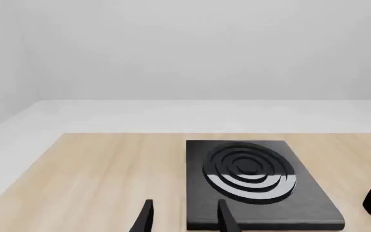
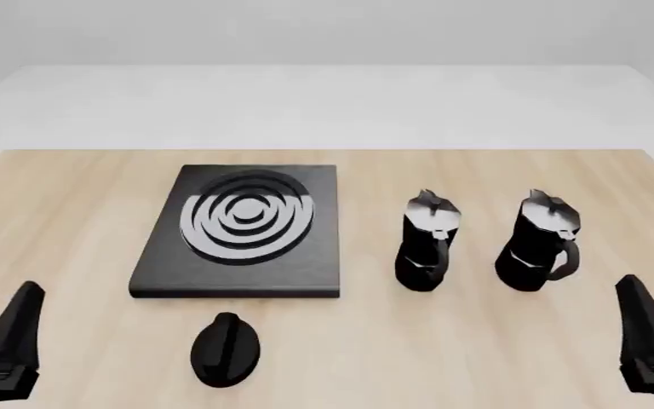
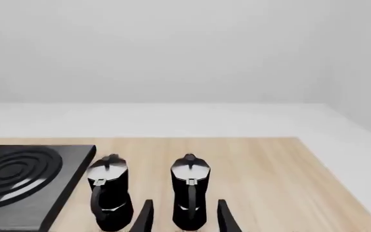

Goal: Put the right moka pot on the stove.

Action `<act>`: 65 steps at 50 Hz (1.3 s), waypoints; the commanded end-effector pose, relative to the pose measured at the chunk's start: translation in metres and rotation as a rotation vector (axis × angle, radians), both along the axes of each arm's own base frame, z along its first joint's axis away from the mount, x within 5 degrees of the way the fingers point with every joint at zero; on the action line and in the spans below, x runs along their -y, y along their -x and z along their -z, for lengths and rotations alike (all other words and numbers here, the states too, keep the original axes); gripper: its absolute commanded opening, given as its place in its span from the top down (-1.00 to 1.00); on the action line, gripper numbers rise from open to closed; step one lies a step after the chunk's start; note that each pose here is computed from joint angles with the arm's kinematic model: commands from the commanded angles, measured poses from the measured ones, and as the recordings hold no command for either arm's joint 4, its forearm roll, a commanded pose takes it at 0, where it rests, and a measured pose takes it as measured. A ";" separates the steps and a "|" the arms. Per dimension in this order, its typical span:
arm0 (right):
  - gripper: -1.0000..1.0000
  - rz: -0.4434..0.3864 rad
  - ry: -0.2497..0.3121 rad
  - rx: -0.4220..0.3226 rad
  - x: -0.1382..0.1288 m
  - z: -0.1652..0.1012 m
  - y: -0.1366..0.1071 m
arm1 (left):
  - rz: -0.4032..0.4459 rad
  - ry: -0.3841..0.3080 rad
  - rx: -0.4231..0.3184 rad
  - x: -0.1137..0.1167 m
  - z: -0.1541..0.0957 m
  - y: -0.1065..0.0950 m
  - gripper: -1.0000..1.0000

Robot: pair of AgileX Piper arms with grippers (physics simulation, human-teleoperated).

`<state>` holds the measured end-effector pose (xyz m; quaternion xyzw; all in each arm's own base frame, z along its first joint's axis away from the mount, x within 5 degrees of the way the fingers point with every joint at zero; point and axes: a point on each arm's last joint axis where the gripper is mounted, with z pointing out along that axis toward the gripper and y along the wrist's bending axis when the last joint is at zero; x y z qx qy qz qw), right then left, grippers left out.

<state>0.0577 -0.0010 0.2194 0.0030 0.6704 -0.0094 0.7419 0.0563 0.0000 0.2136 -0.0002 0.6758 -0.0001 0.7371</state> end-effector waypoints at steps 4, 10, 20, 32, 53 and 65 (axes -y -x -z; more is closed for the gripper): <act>-1.00 -0.017 -0.024 -0.046 -0.001 0.007 -0.003 | 0.000 0.002 -0.001 0.000 -0.001 0.000 -1.00; -1.00 -0.006 -0.049 -0.080 0.000 0.007 -0.013 | 0.000 0.002 -0.001 0.000 -0.001 0.000 -1.00; -1.00 -0.022 -0.090 -0.182 -0.001 0.014 -0.049 | 0.000 0.002 -0.001 0.000 -0.001 0.000 -1.00; -1.00 -0.008 -0.096 -0.286 0.000 0.024 -0.085 | 0.000 0.001 0.000 0.000 -0.001 0.000 -1.00; -1.00 0.004 -0.087 -0.371 0.002 0.032 -0.122 | 0.000 0.002 -0.001 0.000 -0.001 0.000 -1.00; -1.00 -0.009 -0.078 -0.417 -0.001 0.042 -0.139 | 0.000 0.002 -0.001 0.000 -0.001 0.000 -1.00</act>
